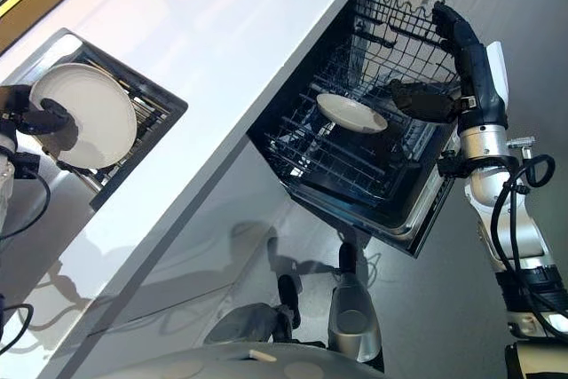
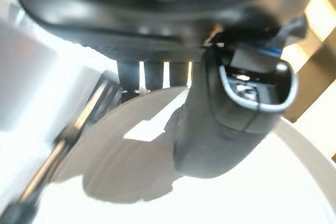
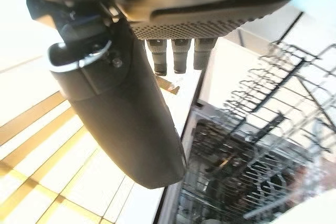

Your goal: Pick up plates and place into dishwasher.

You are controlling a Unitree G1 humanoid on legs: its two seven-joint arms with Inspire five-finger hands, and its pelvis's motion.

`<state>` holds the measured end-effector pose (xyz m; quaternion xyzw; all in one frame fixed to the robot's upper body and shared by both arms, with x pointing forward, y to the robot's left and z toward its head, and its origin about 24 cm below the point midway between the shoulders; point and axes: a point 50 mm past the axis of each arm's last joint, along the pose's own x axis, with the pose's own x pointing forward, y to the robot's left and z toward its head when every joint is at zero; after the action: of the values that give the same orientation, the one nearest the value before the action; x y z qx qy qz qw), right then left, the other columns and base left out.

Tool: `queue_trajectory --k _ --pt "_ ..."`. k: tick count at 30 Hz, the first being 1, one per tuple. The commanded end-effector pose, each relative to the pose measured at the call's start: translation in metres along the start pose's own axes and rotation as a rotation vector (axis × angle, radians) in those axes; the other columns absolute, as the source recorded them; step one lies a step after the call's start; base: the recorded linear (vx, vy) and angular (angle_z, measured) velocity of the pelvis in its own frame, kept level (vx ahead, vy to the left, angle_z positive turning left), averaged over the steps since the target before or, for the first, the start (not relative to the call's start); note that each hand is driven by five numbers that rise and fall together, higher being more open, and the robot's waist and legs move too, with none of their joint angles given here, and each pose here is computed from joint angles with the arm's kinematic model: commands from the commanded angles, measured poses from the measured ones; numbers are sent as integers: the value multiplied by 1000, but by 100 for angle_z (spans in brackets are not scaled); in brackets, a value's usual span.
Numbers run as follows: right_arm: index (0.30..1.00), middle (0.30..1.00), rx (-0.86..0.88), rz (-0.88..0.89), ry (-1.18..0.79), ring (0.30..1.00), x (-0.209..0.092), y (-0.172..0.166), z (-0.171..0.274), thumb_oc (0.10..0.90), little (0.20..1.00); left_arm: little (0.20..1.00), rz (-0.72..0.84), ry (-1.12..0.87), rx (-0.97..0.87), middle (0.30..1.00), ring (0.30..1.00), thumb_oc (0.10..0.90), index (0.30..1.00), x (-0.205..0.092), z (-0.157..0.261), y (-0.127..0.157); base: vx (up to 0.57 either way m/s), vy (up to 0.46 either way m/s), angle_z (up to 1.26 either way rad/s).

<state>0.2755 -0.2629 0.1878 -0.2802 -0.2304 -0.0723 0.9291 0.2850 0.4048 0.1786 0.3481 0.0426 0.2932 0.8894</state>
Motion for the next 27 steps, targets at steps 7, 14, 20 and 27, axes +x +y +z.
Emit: queue_trajectory --k 7,14,20,27 --pt "900 900 14 -148 -340 900 20 -23 54 800 900 200 381 -518 19 300 300 100 300 -18 86 33 -80 -158 18" --pt "900 900 113 -102 -436 900 21 -18 74 800 900 200 413 -797 -102 300 300 100 300 -49 123 21 -85 -159 23" --pt "900 900 231 -18 -498 900 20 -4 89 800 900 200 322 -1043 -81 300 300 100 300 -77 156 0 -91 -129 21" --pt "900 900 457 211 -509 900 20 26 100 800 900 200 221 -1246 -27 300 300 100 300 -103 176 -29 -89 -114 23"
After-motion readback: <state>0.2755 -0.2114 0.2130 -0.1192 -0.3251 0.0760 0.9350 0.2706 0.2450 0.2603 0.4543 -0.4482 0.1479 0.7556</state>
